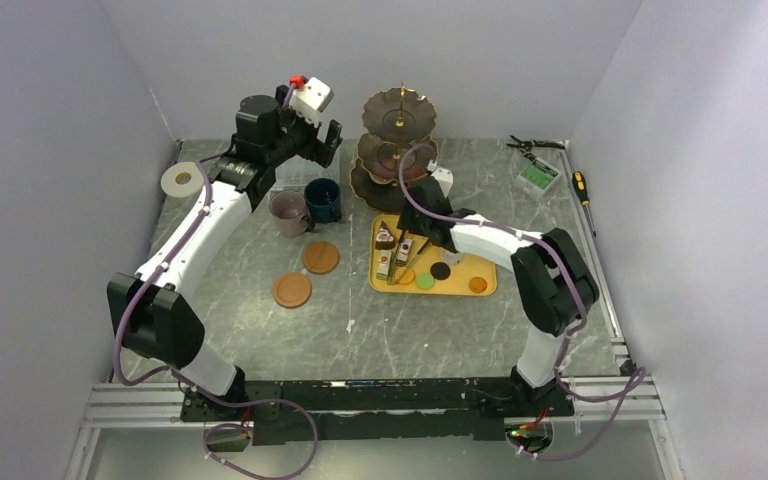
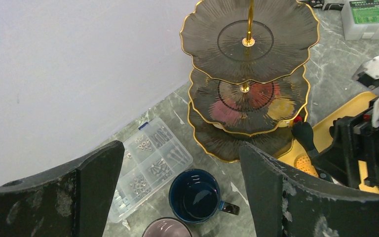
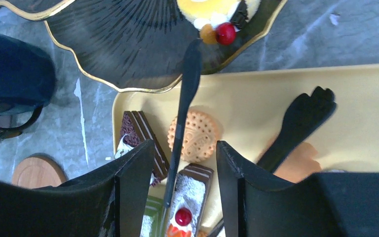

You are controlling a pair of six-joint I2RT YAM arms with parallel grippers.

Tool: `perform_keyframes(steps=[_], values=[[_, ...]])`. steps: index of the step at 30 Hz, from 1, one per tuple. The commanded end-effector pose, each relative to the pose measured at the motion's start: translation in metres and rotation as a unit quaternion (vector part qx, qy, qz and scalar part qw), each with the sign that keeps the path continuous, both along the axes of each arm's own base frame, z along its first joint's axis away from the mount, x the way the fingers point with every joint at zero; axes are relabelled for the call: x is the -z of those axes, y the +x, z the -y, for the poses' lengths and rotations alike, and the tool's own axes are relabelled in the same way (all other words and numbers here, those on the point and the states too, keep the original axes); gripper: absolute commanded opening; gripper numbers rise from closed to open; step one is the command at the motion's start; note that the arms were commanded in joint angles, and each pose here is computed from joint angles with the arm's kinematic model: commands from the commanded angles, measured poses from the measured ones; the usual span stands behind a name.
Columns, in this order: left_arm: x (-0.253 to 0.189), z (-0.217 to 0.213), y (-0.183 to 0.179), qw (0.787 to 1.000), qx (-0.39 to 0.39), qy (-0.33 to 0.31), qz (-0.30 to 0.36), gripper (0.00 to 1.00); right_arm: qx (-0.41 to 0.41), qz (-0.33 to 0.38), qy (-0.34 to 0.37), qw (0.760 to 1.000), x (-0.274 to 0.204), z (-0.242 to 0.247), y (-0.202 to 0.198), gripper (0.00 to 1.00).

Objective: Serve the afternoon tea

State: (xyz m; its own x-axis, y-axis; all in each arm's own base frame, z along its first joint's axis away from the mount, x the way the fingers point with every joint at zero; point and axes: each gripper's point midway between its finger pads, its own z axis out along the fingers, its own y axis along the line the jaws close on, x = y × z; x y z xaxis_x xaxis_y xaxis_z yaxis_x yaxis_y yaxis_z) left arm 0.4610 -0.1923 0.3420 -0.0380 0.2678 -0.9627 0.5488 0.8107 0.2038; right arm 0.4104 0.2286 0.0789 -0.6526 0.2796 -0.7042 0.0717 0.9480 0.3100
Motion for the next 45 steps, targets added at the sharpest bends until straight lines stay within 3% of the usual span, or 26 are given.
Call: perform_keyframes(steps=[1, 6, 12, 17, 28, 33, 39, 45], values=[[-0.028, -0.004, -0.008, 0.999, 0.004, -0.007, 0.038, 0.93, -0.021, 0.024, 0.009, 0.999, -0.011, -0.022, 0.017, 0.53], [-0.029, -0.006, -0.007, 0.999, 0.001, -0.005, 0.04, 0.93, -0.018, 0.026, -0.001, 1.0, -0.004, -0.025, 0.024, 0.45], [-0.029, -0.007, -0.007, 0.999, 0.0, -0.006, 0.041, 0.93, -0.016, 0.035, -0.009, 0.999, -0.007, -0.023, 0.025, 0.15], [-0.029, -0.007, -0.007, 0.999, 0.002, -0.008, 0.04, 0.93, -0.022, 0.053, -0.012, 0.998, -0.021, -0.022, 0.022, 0.0], [-0.032, -0.005, -0.011, 0.999, 0.009, -0.009, 0.041, 0.93, -0.029, 0.088, -0.011, 0.996, -0.061, -0.023, 0.012, 0.0], [-0.031, 0.001, -0.019, 0.999, 0.039, -0.013, 0.032, 0.93, -0.07, 0.101, 0.002, 0.992, -0.094, -0.027, -0.005, 0.0], [-0.03, 0.025, -0.064, 0.984, 0.177, -0.015, 0.006, 0.93, -0.23, 0.105, 0.02, 0.967, -0.133, -0.038, -0.061, 0.0], [-0.018, 0.047, -0.142, 0.928, 0.371, 0.009, -0.017, 0.93, -0.366, 0.105, 0.048, 0.924, -0.164, -0.043, -0.124, 0.0]])
